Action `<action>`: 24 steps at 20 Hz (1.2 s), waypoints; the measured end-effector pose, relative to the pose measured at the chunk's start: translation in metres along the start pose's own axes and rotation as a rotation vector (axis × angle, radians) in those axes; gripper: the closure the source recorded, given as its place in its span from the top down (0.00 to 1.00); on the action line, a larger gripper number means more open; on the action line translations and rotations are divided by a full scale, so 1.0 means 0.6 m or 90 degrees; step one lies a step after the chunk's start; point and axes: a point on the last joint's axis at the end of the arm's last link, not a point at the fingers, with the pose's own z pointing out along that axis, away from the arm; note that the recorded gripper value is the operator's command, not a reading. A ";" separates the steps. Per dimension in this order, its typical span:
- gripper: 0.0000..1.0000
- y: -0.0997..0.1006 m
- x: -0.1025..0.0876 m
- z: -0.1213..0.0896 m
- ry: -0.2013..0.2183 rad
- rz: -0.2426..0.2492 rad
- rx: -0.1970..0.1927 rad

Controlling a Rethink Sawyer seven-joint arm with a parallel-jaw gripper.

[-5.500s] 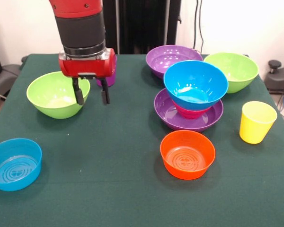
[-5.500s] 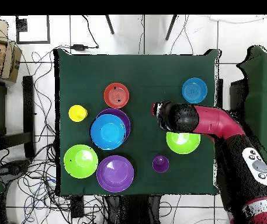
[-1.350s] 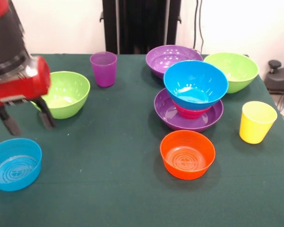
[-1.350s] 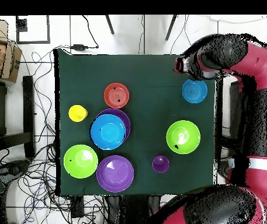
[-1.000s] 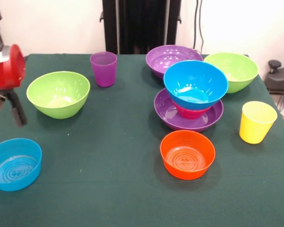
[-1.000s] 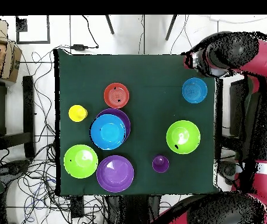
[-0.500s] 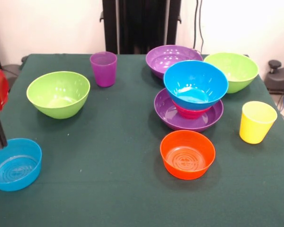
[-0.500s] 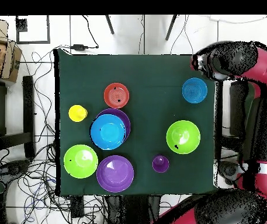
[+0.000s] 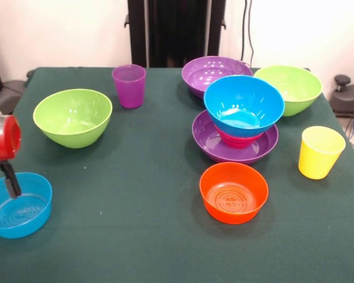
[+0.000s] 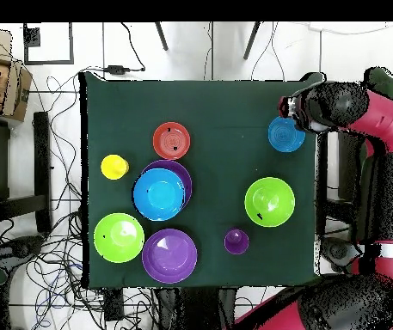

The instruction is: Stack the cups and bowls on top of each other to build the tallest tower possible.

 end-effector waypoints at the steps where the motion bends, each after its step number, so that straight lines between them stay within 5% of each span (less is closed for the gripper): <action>1: 1.00 0.002 0.001 0.001 0.001 -0.001 -0.001; 24: 1.00 0.047 0.038 0.069 0.021 -0.020 -0.026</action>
